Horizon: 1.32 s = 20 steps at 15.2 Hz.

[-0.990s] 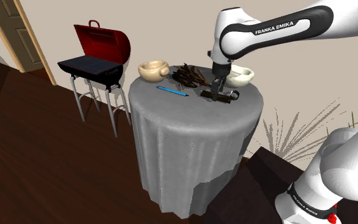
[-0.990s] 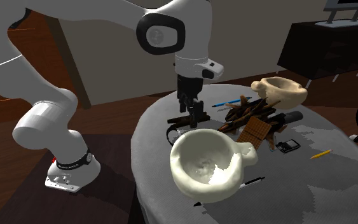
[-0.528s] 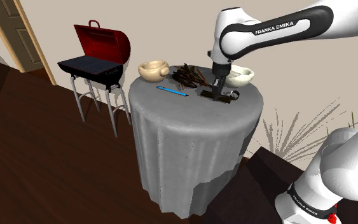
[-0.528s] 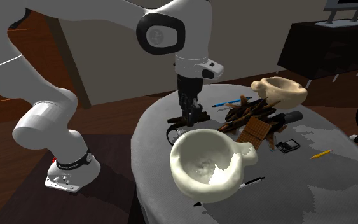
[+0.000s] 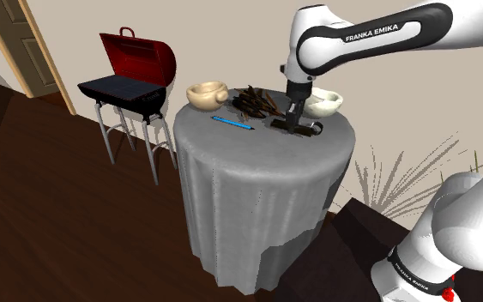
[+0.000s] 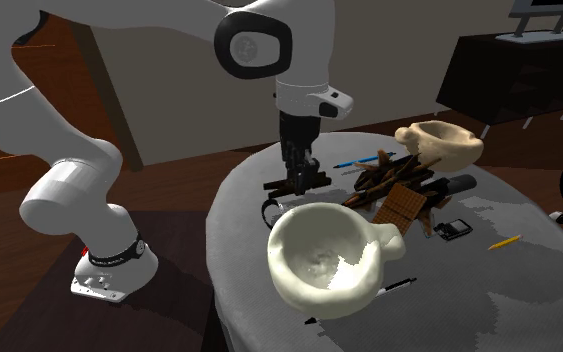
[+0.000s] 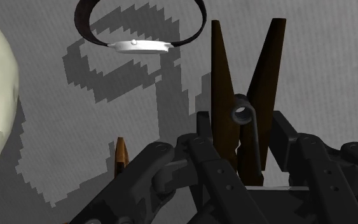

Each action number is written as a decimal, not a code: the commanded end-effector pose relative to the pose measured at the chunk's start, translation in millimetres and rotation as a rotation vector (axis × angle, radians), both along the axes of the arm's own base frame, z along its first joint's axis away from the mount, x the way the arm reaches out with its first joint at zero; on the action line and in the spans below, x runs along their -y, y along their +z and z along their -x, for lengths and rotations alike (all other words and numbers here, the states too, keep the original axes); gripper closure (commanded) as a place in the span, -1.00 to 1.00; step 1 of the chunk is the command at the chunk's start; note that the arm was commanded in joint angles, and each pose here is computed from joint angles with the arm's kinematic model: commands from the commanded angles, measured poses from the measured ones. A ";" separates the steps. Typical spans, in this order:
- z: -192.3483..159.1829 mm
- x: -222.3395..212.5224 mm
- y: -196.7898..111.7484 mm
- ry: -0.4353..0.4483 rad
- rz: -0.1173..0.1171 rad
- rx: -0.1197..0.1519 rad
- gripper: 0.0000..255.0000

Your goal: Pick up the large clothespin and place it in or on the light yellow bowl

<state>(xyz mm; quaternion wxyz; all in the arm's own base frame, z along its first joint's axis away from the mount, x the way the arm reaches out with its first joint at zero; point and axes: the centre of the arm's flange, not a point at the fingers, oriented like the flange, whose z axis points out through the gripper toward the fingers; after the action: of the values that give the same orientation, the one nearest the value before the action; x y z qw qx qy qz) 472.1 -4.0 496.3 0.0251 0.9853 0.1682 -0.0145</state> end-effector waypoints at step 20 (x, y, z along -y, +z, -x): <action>1.1 0.6 110.8 0.000 0.000 0.000 1.00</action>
<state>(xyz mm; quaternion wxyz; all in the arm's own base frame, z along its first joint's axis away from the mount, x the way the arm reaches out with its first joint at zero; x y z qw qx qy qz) 470.5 -4.7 602.0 0.0251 0.9853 0.1681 -0.0144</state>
